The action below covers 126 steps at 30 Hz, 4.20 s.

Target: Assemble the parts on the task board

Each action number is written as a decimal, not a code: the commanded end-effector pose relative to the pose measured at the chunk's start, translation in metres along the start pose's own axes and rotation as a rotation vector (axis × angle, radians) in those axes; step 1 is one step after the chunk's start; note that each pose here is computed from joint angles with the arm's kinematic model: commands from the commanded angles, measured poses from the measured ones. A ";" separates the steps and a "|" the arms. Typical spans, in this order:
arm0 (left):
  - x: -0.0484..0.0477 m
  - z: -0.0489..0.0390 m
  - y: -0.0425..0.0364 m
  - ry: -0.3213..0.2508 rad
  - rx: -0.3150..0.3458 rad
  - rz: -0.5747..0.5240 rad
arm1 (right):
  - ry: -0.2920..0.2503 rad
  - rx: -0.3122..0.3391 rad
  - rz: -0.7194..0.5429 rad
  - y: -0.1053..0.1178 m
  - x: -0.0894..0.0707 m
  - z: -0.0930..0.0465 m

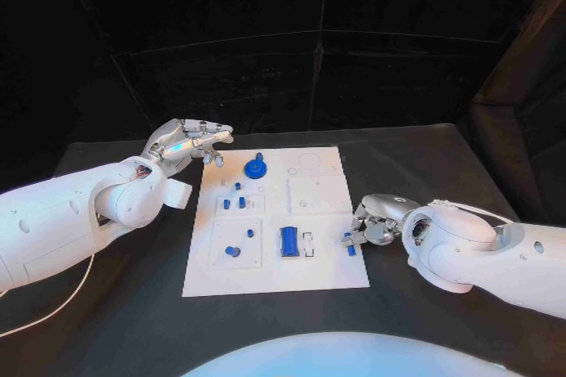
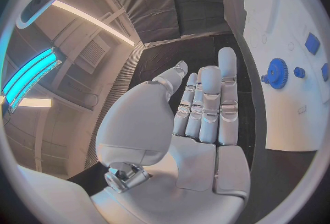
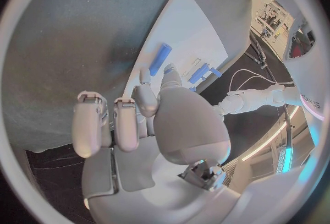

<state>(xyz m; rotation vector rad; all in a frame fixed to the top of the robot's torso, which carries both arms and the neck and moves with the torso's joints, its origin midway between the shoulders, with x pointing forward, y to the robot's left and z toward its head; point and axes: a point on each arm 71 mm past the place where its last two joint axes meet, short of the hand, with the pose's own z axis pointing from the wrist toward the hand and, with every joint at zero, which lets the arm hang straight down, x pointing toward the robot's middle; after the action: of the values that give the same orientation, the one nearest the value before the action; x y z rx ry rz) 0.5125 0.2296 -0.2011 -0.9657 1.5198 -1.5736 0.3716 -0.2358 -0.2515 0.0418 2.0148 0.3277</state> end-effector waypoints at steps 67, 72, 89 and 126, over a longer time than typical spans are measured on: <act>-0.0003 -0.0031 0.0010 0.006 -0.001 -0.009 | -0.049 -0.059 0.184 0.045 0.007 0.000; -0.0005 -0.0033 0.0009 0.005 -0.001 -0.009 | -0.037 -0.058 0.194 0.050 0.009 0.004; -0.0001 -0.0033 0.0008 0.007 -0.001 -0.009 | 0.018 -0.050 0.178 0.064 0.017 0.012; 0.0005 -0.0031 0.0014 0.015 -0.008 -0.013 | 0.019 -0.048 0.163 0.073 0.019 0.019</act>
<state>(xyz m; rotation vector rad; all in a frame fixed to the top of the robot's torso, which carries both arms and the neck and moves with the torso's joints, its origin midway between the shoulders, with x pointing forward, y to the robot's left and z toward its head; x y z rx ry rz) 0.5097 0.2318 -0.2037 -0.9744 1.5321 -1.5715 0.3715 -0.1601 -0.2590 0.1783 2.0349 0.4741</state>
